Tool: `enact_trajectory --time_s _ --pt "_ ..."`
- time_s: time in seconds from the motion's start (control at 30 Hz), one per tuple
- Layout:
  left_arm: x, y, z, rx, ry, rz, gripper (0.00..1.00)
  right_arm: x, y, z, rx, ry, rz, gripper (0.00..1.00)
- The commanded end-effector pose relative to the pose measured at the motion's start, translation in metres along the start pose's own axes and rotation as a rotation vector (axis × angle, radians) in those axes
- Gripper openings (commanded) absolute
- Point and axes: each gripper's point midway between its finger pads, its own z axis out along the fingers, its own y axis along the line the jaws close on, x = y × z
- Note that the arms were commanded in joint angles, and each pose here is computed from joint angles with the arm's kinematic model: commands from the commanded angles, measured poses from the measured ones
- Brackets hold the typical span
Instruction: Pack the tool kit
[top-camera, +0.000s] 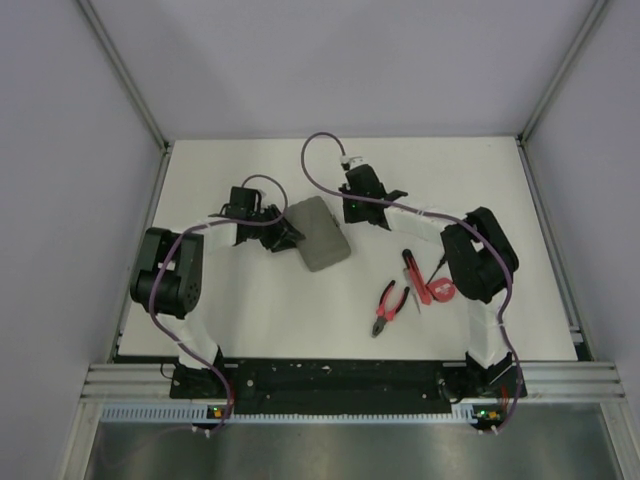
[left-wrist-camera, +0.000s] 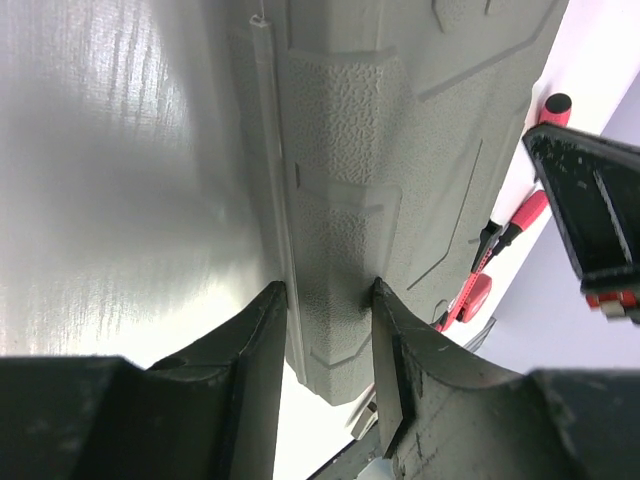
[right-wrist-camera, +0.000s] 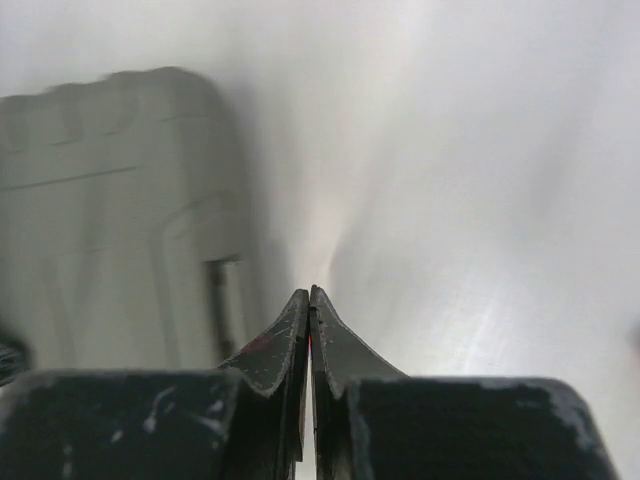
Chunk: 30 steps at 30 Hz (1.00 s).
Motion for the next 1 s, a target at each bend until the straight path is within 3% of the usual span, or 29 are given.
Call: enact_trajectory --time_s 0.0,0.17,0.27,0.37,0.47,0.57,0.77,0.97 --pt "0.020 0.085 0.002 -0.325 0.024 -0.112 0.00 -0.003 -0.080 -0.009 0.281 0.025 -0.067 0.00" --pt "0.019 0.084 0.003 -0.357 0.017 -0.089 0.00 -0.020 -0.077 -0.022 0.264 -0.017 -0.060 0.00" --pt "0.013 0.075 0.002 -0.349 0.010 -0.042 0.00 -0.040 -0.054 -0.036 0.157 -0.061 -0.048 0.00" --pt "0.005 0.063 -0.002 -0.336 0.006 0.000 0.07 -0.055 -0.029 -0.047 0.002 -0.074 -0.022 0.00" --pt "-0.005 0.046 -0.005 -0.307 -0.005 0.046 0.23 -0.052 -0.007 -0.046 -0.160 -0.030 -0.008 0.21" --pt "-0.012 0.034 -0.003 -0.268 0.003 0.094 0.28 -0.039 0.008 -0.039 -0.266 0.021 -0.037 0.32" --pt "-0.022 0.019 0.006 -0.207 0.058 0.231 0.27 -0.015 0.030 -0.027 -0.423 0.100 -0.025 0.33" --pt "-0.027 0.023 0.006 -0.229 0.064 0.301 0.25 -0.014 0.030 -0.018 -0.417 0.101 0.010 0.33"
